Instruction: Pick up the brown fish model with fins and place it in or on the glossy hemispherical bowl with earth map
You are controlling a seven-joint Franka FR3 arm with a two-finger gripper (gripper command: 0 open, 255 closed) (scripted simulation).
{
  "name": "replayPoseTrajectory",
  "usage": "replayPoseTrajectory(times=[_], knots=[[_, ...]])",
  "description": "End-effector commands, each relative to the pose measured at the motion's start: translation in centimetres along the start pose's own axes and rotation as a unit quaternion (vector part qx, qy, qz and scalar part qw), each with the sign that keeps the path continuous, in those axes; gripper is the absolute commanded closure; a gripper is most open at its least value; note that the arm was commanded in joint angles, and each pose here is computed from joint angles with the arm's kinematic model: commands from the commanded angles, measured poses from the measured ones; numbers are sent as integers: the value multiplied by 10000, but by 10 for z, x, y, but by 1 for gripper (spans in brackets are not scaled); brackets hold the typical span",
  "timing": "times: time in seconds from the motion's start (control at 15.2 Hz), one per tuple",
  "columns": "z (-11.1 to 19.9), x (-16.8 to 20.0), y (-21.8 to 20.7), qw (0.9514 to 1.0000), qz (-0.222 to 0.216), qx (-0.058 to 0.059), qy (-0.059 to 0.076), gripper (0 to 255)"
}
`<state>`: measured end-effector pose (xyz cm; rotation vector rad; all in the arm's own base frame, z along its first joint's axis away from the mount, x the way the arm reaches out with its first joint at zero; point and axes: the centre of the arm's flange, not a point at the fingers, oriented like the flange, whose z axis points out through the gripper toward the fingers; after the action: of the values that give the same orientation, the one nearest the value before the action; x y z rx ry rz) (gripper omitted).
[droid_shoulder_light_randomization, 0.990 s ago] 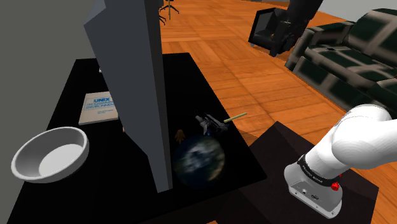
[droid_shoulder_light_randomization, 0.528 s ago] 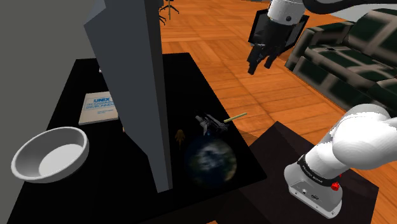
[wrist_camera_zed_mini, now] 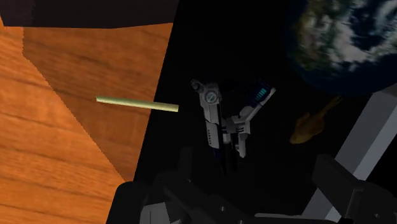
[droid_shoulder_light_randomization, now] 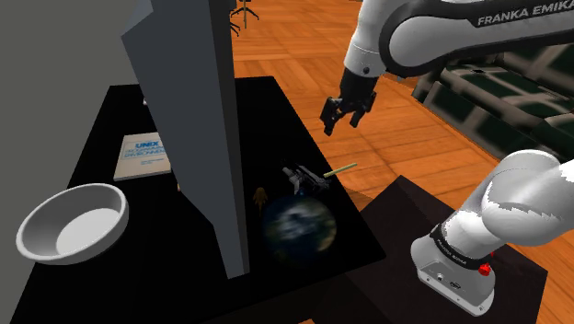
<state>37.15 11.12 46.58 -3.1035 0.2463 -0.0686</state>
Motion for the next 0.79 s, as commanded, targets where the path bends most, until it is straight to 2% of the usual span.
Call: replayPoseTrajectory(times=[0.0, 0.73], knots=[[21, 4, -15, 10000, 92, 28, -5, 0], [132, 37, -99, 9983, 553, 150, -78, 0]])
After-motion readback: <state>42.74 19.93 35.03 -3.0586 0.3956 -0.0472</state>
